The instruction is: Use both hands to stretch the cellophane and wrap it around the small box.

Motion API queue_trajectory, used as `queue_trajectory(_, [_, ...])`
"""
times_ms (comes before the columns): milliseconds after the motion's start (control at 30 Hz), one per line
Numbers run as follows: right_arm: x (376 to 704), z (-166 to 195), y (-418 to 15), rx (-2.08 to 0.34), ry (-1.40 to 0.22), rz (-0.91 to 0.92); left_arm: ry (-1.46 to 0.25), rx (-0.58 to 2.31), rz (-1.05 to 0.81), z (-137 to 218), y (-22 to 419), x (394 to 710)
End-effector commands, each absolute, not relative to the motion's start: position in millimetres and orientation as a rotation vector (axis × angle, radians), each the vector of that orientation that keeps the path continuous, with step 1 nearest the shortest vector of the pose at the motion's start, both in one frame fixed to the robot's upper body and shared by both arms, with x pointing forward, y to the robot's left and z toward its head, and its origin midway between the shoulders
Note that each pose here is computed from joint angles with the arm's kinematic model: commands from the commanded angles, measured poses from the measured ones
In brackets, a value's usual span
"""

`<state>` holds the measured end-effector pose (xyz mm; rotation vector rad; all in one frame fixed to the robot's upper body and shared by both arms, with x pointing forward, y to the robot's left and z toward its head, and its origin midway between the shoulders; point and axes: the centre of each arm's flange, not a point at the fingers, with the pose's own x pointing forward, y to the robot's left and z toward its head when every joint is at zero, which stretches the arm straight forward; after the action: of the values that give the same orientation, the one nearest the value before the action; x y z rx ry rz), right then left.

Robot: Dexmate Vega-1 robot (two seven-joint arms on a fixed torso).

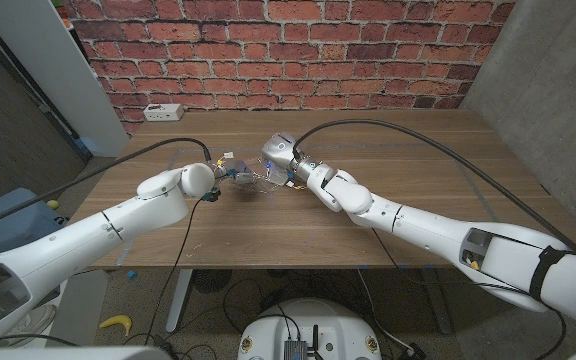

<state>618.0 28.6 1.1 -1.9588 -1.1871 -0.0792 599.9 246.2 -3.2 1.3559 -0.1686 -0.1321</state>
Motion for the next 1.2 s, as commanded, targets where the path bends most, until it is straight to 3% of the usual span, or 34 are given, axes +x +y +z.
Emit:
queue_trajectory(33, [631,10,42,-1.880,-1.226,-0.081,-0.169,1.355,-0.124,-3,251,598])
queue_trajectory(567, [638,3,60,-1.833,-1.240,0.043,-0.243,1.289,0.020,2,272,570])
queue_trajectory(1200, [648,1,79,-1.765,-1.082,0.035,-0.326,1.222,-0.016,-11,272,559])
